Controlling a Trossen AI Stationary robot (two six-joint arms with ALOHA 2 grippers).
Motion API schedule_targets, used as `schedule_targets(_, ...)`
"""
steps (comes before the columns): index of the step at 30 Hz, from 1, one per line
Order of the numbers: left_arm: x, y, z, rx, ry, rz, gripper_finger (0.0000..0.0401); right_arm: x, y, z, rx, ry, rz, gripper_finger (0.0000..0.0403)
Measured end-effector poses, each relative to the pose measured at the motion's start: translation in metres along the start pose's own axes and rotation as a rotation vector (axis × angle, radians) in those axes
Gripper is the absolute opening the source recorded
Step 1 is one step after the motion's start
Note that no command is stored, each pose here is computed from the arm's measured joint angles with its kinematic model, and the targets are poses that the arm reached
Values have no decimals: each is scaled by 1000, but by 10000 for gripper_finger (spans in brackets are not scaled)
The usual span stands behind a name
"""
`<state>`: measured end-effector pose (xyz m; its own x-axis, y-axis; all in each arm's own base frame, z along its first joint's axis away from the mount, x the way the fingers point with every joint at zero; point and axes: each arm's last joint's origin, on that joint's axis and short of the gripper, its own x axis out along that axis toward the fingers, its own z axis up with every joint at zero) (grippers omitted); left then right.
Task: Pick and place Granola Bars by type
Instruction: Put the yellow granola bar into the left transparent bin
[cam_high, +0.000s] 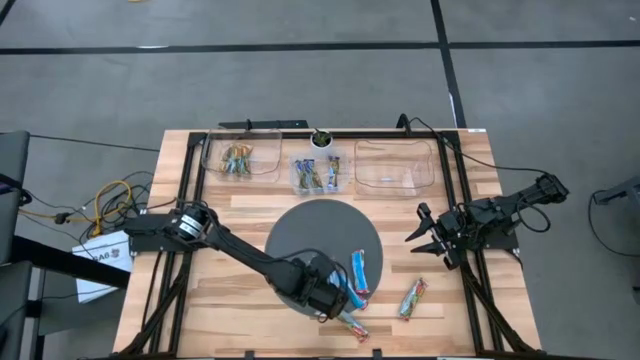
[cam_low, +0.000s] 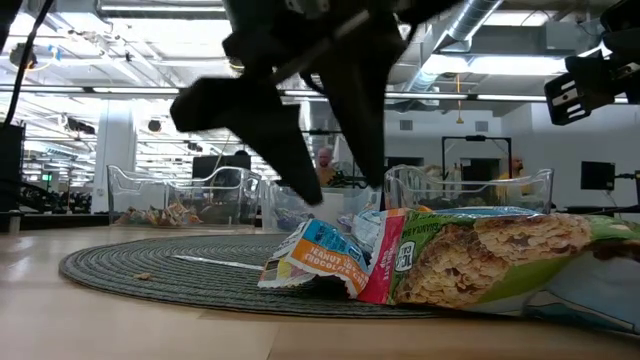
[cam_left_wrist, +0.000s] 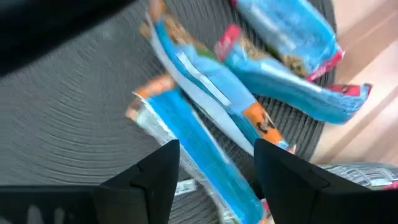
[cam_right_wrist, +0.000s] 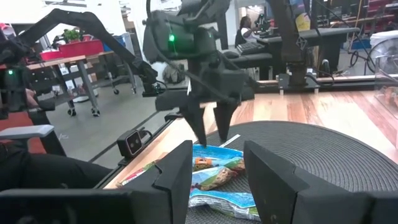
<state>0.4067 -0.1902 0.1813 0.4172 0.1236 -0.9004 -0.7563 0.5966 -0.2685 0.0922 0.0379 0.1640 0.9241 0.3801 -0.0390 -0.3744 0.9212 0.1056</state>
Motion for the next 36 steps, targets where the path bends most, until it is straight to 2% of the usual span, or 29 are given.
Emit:
schedule_targets(12, 9, 4, -2, -91, 84, 32, 200, 0, 0, 1, 0, -8, -2, 138)
schedule_targets(18, 25, 7, -6, -93, 134, 62, 200, 0, 0, 1, 0, -10, -1, 138)
schedule_targets(28, 26, 8, -1, -101, 134, 69, 200, 0, 0, 1, 0, -11, -1, 137)
schedule_targets(36, 26, 8, -2, -99, 134, 69, 163, 0, 0, 1, 0, -13, 0, 137)
